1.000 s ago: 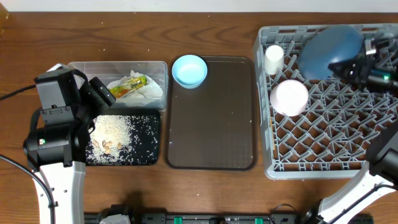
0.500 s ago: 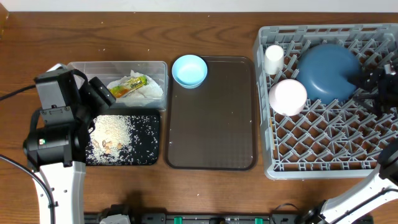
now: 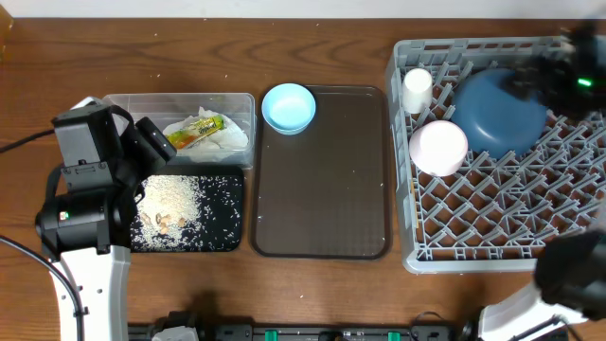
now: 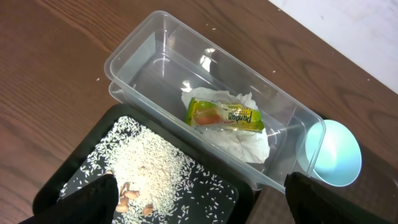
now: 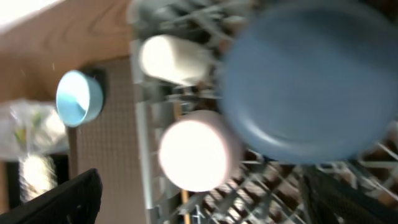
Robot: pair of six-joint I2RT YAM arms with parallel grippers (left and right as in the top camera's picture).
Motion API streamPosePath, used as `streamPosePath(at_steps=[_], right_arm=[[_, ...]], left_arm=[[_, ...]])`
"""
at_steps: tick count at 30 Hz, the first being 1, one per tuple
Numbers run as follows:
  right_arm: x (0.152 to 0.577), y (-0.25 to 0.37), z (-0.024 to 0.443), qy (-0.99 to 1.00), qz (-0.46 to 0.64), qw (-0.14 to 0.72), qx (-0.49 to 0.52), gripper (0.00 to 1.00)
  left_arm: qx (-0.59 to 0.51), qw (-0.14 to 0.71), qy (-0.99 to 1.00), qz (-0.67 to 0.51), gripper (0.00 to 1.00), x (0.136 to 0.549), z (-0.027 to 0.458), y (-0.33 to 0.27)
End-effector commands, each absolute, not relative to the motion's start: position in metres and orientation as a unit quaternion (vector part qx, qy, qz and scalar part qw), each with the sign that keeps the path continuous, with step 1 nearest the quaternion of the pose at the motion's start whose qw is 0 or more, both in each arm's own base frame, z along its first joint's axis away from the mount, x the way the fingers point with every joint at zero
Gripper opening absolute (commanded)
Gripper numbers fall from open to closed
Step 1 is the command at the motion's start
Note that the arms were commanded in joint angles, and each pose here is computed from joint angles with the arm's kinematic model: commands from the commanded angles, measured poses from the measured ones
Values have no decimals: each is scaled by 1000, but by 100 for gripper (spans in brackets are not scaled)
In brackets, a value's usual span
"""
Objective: Sort waste into correct bins and load items into the dishwasher rack
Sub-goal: 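Lower the blue plate into the rack and open the right gripper, then move the right gripper back to the light-blue bowl on the tray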
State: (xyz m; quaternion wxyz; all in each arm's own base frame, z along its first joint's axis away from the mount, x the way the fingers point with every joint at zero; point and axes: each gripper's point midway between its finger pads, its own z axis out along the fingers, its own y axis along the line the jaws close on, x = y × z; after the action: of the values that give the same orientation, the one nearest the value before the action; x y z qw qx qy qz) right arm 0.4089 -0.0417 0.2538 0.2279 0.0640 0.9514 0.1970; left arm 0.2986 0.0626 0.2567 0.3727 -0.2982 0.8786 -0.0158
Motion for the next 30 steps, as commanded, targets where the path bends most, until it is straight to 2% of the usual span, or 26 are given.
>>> streamPosePath(at_steps=[1, 7, 12, 20, 26, 30], right_arm=[[404, 2, 275, 960, 133, 245, 19, 99], [396, 148, 278, 946, 106, 263, -160, 99], [383, 250, 251, 921, 78, 271, -271, 99], [392, 309, 179, 908, 4, 255, -332, 98], [410, 325, 136, 905, -3, 245, -348, 87], [409, 349, 113, 876, 35, 235, -420, 77]], left_arm=[[-300, 376, 877, -9, 88, 299, 260, 66], [-300, 376, 877, -8, 88, 299, 260, 66], [-300, 376, 877, -9, 88, 299, 260, 66], [-300, 376, 877, -8, 88, 299, 260, 66], [-300, 376, 877, -9, 88, 299, 260, 66], [-300, 376, 877, -8, 88, 299, 260, 66]])
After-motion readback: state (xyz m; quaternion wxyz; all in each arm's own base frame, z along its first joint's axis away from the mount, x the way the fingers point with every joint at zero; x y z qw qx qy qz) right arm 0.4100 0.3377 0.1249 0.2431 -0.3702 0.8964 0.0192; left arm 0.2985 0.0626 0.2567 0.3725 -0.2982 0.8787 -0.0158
